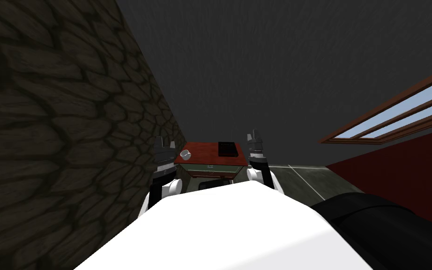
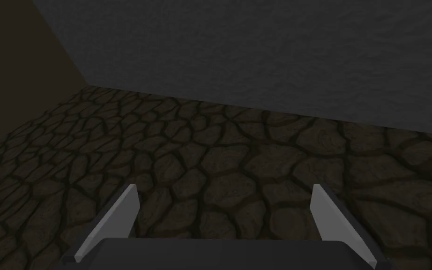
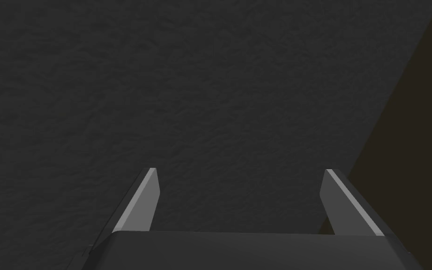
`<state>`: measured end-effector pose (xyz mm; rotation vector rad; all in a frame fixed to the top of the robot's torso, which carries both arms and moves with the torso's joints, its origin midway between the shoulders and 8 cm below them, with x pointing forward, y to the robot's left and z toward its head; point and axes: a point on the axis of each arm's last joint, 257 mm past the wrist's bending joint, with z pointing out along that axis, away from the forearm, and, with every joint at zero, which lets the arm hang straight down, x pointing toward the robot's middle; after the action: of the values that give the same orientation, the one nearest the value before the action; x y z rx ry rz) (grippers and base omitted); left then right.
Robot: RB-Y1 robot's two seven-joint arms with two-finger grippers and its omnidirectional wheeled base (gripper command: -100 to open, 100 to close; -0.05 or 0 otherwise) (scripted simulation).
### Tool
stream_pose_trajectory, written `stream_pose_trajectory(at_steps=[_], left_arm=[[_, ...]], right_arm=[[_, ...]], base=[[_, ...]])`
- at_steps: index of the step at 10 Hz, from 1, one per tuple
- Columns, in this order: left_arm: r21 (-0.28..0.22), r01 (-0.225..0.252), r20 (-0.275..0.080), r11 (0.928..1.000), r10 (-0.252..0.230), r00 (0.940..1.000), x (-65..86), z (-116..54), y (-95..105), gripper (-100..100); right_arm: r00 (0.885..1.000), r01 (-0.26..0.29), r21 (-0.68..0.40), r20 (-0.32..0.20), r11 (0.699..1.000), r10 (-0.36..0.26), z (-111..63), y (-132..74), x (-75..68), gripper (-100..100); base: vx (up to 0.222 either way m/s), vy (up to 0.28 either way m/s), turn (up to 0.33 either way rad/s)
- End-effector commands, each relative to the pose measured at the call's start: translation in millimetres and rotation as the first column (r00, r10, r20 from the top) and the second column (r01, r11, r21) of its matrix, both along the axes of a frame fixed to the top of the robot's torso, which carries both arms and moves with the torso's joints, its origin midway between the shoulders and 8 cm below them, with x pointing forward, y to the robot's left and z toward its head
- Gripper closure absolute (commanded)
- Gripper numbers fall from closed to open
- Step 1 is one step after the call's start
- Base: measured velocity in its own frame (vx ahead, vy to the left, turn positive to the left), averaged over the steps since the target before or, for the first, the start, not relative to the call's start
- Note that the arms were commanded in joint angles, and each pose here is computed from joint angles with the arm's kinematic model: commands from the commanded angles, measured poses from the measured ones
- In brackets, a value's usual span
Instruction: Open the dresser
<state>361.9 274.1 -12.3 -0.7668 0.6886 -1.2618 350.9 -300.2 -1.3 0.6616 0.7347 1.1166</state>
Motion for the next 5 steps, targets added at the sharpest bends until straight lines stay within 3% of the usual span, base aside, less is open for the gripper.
stream_pose_trajectory(at_steps=[1,5], left_arm=[[0.0,0.0,0.0,1.0,0.0,1.0,0.0,0.0,0.0,0],[0.0,0.0,0.0,1.0,0.0,1.0,0.0,0.1,0.0,0]], right_arm=[[1.0,0.0,0.0,0.0,1.0,0.0,0.0,0.0,0.0,0],[1.0,0.0,0.0,0.0,1.0,0.0,0.1,0.0,0.0,0]], base=[[-0.007,0.002,-0.001],[0.0,0.0,0.0]])
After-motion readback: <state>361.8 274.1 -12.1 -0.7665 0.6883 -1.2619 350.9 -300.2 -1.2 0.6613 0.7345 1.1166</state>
